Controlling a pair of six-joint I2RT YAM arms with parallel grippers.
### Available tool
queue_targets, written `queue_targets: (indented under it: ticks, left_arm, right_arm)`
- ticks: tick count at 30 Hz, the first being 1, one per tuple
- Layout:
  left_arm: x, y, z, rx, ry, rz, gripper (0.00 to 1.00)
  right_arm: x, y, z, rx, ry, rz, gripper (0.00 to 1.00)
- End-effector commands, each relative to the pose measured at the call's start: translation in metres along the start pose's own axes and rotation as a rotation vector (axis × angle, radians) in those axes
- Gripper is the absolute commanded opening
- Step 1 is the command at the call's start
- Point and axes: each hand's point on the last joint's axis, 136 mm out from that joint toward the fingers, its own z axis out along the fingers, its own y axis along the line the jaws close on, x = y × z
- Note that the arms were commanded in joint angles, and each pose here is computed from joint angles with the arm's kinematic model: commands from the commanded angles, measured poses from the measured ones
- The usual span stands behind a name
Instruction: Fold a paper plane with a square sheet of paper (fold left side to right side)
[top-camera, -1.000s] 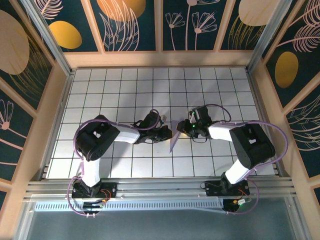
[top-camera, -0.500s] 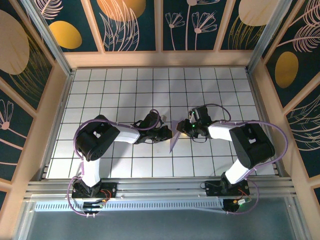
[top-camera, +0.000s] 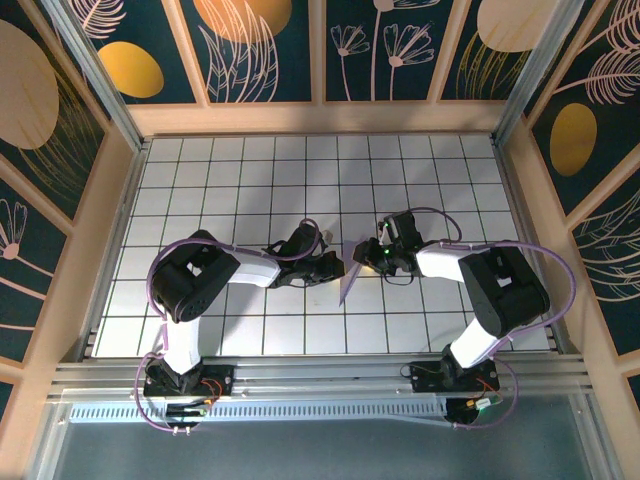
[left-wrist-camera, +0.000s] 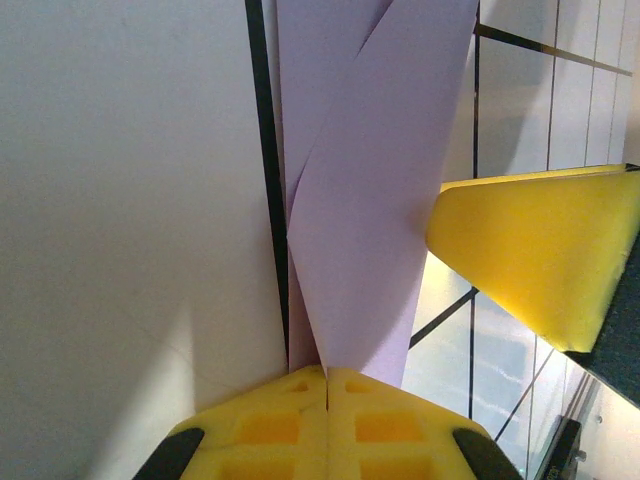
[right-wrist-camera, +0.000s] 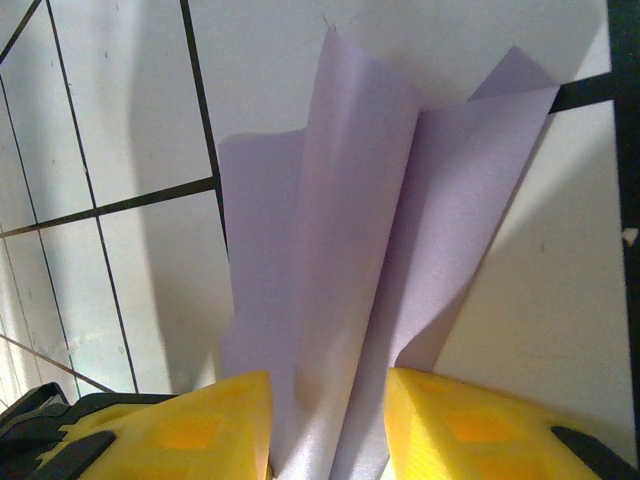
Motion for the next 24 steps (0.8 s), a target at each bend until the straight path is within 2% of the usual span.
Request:
queue_targets:
  ticks: [1, 24]
  left_arm:
    - [0.011, 0.014, 0.005, -0.065, 0.038, 0.002, 0.06]
    - [0.015, 0.026, 0.01, -0.131, 0.051, -0.012, 0.05]
  right_arm:
    - [0.005, -0.009, 0.005, 0.054, 0.007, -0.02, 0.37]
    - [0.003, -0.011, -0.004, 0.068, -0.03, -0.02, 0.37]
